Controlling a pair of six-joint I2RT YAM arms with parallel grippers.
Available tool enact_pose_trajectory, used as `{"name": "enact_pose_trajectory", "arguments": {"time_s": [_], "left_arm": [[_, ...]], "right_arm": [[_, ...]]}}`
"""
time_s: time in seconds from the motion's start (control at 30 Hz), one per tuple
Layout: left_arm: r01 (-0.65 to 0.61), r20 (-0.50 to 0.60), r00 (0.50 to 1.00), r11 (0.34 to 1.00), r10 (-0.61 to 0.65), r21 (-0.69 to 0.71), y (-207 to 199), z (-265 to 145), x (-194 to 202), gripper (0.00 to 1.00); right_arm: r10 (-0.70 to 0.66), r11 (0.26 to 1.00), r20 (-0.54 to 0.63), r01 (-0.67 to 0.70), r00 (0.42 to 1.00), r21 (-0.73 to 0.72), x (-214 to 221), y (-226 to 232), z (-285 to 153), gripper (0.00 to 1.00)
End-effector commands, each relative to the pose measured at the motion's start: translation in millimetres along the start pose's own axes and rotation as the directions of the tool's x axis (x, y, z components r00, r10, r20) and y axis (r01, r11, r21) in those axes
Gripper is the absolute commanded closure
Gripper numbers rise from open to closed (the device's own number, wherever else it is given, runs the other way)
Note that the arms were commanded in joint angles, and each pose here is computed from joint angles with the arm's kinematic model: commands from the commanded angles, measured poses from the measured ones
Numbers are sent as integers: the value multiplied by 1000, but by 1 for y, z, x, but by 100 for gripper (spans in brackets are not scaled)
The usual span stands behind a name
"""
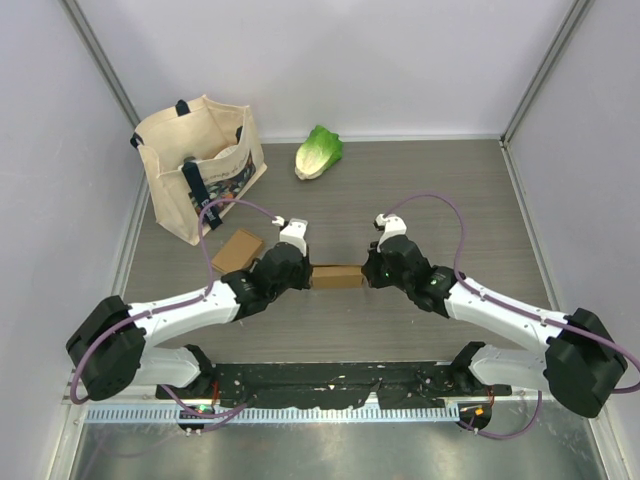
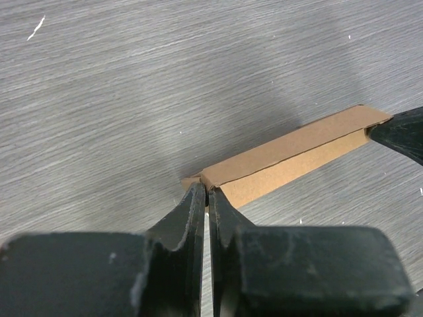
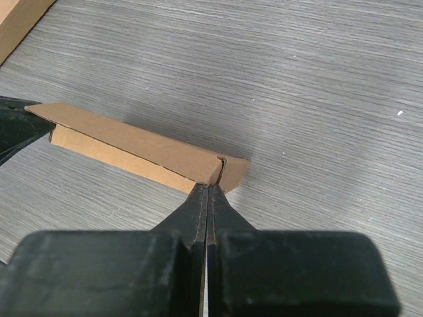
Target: Fold the paper box
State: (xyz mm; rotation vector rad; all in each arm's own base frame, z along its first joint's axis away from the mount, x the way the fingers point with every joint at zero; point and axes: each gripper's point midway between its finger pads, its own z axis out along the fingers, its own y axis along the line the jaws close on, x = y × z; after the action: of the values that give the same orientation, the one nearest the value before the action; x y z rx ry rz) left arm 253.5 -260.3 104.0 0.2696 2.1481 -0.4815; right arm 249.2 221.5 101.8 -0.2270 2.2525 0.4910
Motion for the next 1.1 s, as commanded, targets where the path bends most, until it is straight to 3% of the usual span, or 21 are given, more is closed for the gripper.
{"name": "enact_pose_trajectory", "arguments": {"time_s": [0.0, 0.1, 0.3, 0.4, 0.53, 0.6, 0.77, 1.07], "left_arm": [[23, -48, 999, 1000, -22, 9, -9, -7, -1, 82], [27, -62, 998, 999, -26, 22, -14, -16, -10, 63], [138, -100, 987, 987, -129, 86, -18, -38, -29, 49], [297, -141, 949, 951, -283, 89, -11, -44, -37, 44], [524, -225, 835, 850, -502, 50, 4, -39, -43, 52], [552, -260, 818, 828, -513, 99, -2, -35, -49, 54], [458, -282, 868, 878, -409, 138, -7, -31, -58, 53], [444, -352, 855, 888, -381, 118, -13, -21, -37, 52]], "right_arm": [[-18, 1000, -3, 18, 1000, 4, 10, -6, -1, 99], [-39, 999, -5, 39, 999, -11, 9, -3, -2, 100], [-54, 998, -2, 54, 999, -26, 6, 0, -3, 99], [-52, 998, -7, 52, 999, -23, 7, -1, -3, 99], [-52, 998, -5, 52, 999, -21, 6, -1, -4, 100], [-53, 998, -6, 53, 999, -24, 7, 0, -4, 100], [-48, 998, -1, 48, 999, -31, 3, 2, -5, 100], [-46, 998, 3, 46, 999, -33, 1, 3, -7, 99]]}}
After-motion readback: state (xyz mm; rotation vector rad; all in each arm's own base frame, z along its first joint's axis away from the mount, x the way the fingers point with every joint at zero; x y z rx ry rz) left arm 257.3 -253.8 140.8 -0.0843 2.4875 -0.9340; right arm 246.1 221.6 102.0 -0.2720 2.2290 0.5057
